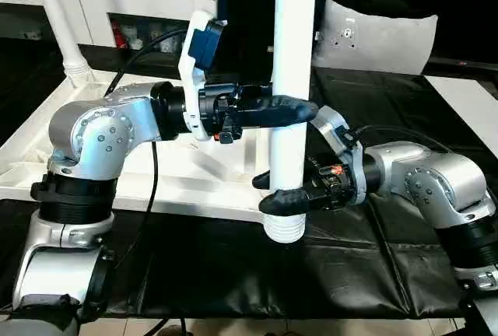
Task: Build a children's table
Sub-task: Pick table leg
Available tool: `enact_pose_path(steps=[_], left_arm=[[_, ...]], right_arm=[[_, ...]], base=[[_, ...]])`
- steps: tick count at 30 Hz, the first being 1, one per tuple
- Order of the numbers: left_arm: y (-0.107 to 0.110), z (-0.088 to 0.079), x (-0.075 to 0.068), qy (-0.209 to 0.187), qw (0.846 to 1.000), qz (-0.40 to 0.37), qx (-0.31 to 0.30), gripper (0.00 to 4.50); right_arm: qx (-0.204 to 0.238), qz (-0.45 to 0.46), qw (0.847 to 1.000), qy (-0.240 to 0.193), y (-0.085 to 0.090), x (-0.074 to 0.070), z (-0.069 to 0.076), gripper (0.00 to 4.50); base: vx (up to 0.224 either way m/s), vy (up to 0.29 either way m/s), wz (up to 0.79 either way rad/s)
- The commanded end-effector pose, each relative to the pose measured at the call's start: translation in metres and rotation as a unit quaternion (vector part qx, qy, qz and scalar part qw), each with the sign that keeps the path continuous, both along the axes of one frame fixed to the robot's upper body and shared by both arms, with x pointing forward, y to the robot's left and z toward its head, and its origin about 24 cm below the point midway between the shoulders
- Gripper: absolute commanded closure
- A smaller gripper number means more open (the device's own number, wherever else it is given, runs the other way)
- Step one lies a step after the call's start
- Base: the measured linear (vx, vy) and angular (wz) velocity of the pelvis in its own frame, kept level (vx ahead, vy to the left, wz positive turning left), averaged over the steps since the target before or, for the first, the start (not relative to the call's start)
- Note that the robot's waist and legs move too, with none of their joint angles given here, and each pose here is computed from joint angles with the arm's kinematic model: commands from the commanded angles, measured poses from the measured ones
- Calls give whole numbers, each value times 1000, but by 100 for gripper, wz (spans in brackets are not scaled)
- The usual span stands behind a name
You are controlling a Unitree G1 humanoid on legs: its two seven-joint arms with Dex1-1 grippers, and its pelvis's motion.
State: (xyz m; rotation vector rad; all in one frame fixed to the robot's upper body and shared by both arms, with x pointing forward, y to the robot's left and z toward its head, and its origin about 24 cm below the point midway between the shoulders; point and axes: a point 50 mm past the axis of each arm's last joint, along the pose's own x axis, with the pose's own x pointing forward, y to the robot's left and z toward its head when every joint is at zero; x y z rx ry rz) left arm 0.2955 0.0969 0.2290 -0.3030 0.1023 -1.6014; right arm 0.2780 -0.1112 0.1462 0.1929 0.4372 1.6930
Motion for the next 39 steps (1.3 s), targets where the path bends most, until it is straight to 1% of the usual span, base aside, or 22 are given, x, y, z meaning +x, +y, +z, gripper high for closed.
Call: enact_pose_path(steps=[1,2,7,8,9,11,14,21,22,25,27,32,37,39], left_arm=[[-8,3,-5,-16,999,-28,12,273],[-8,3,-5,-16,999,-28,13,273],[-9,3,-5,-17,999,-27,15,273],[-9,3,-5,-18,999,-26,16,273],[-9,3,-5,-18,999,-27,16,273],[-9,3,-5,-19,999,-28,18,273],[-9,2,-5,-19,999,-29,20,273],[-10,2,-5,-22,999,-30,22,273],[-10,3,-5,-22,999,-29,22,273],[-10,2,-4,-23,999,-26,21,273],[-10,2,-3,-25,999,-23,22,273],[-9,2,-1,-26,999,-13,22,273],[-9,4,4,-30,999,18,27,273],[-9,4,2,-22,999,14,25,273]], right_arm=[[2,-5,1000,-4,-2,1,1,227],[2,-5,1000,-5,-2,1,1,239],[1,-10,1000,-9,-2,2,2,239],[-3,-19,1000,-10,-2,4,1,208],[-3,-18,1000,-7,-2,4,1,208],[-2,-17,1000,-4,-2,4,1,174],[1,-17,1000,-4,-2,4,2,163],[10,-12,1000,-1,-3,3,4,162],[10,-12,1000,-1,-3,3,4,199],[4,-10,1000,0,-3,3,2,205],[-1,-10,1000,-1,-3,2,0,233],[-7,-12,1000,-3,-3,3,-1,249],[-9,-29,1000,-9,-2,6,-3,252],[-10,-41,999,-13,-1,8,-4,255]], base=[[0,0,0],[0,0,0],[0,0,0],[0,0,0],[0,0,0],[0,0,0],[0,0,0],[0,0,0],[0,0,0],[0,0,0],[0,0,0],[0,0,0],[0,0,0],[0,0,0]])
